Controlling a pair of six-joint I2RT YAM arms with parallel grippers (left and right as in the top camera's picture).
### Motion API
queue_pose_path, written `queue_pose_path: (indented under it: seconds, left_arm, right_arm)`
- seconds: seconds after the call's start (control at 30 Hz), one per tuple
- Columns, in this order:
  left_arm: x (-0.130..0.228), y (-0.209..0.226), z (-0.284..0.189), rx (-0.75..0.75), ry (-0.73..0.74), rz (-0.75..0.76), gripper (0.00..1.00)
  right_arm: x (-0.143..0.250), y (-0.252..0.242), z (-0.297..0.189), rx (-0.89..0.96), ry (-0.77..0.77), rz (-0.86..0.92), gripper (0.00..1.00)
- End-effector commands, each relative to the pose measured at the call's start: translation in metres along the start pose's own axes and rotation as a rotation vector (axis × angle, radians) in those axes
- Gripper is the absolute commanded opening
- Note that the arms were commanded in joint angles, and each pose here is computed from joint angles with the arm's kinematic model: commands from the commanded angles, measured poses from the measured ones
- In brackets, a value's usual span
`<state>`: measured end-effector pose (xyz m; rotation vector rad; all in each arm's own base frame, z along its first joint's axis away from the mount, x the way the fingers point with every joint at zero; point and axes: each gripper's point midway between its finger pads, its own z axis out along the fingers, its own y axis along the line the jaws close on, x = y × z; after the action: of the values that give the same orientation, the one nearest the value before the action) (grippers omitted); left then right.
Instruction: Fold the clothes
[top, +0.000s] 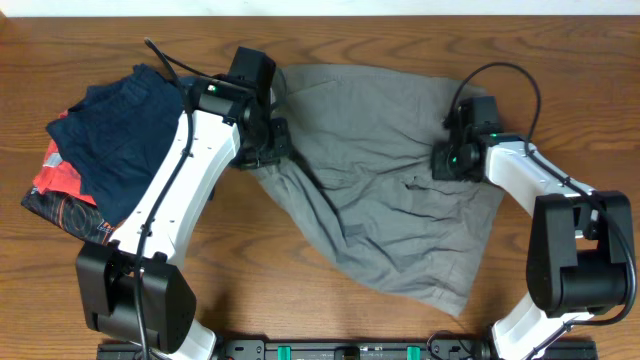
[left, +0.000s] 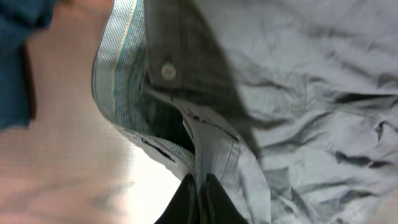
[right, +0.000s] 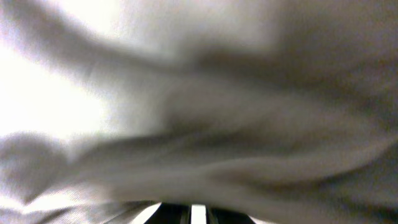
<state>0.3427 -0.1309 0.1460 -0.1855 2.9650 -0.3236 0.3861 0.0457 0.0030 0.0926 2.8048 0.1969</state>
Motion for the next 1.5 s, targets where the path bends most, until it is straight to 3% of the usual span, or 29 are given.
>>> queue_pose_path:
  seconds: [0.0,0.27,0.37,0.43,0.53,0.6,0.83,1.13,1.47]
  left_arm:
    - [-0.011,-0.002,0.001,0.011,-0.052,-0.004,0.06]
    - [-0.044,-0.018,-0.003,0.076,-0.187,0.018,0.07]
    - [-0.051,-0.022,-0.005,0.090,-0.217,0.022,0.07]
    - [-0.055,-0.024,-0.006,0.097,-0.233,0.025,0.07]
    - [-0.052,-0.022,-0.005,0.092,-0.222,0.023,0.07]
    - [-0.047,-0.020,-0.004,0.081,-0.200,0.019,0.07]
    - [-0.022,-0.007,0.001,0.031,-0.094,0.003,0.07]
    - [-0.011,-0.002,0.001,0.010,-0.051,-0.003,0.07]
    - [-0.005,0.001,0.002,0.000,-0.027,-0.008,0.07]
  right_arm:
    - [-0.021,-0.022,0.004,0.048,-0.082,0.051,0.05]
    - [-0.099,-0.049,-0.034,0.063,-0.283,0.069,0.04]
    - [-0.115,-0.051,-0.052,0.067,-0.285,0.062,0.04]
    - [-0.113,-0.050,-0.065,0.072,-0.230,0.066,0.10]
    - [-0.086,-0.047,-0.085,0.083,-0.070,0.086,0.27]
    - [-0.064,-0.047,-0.095,0.090,0.021,0.129,0.33]
    - [0.023,-0.028,-0.122,0.053,0.348,0.350,0.35]
    - [0.093,0.007,-0.141,-0.100,0.331,0.568,0.36]
    - [0.214,0.010,-0.117,0.039,0.445,0.842,0.38]
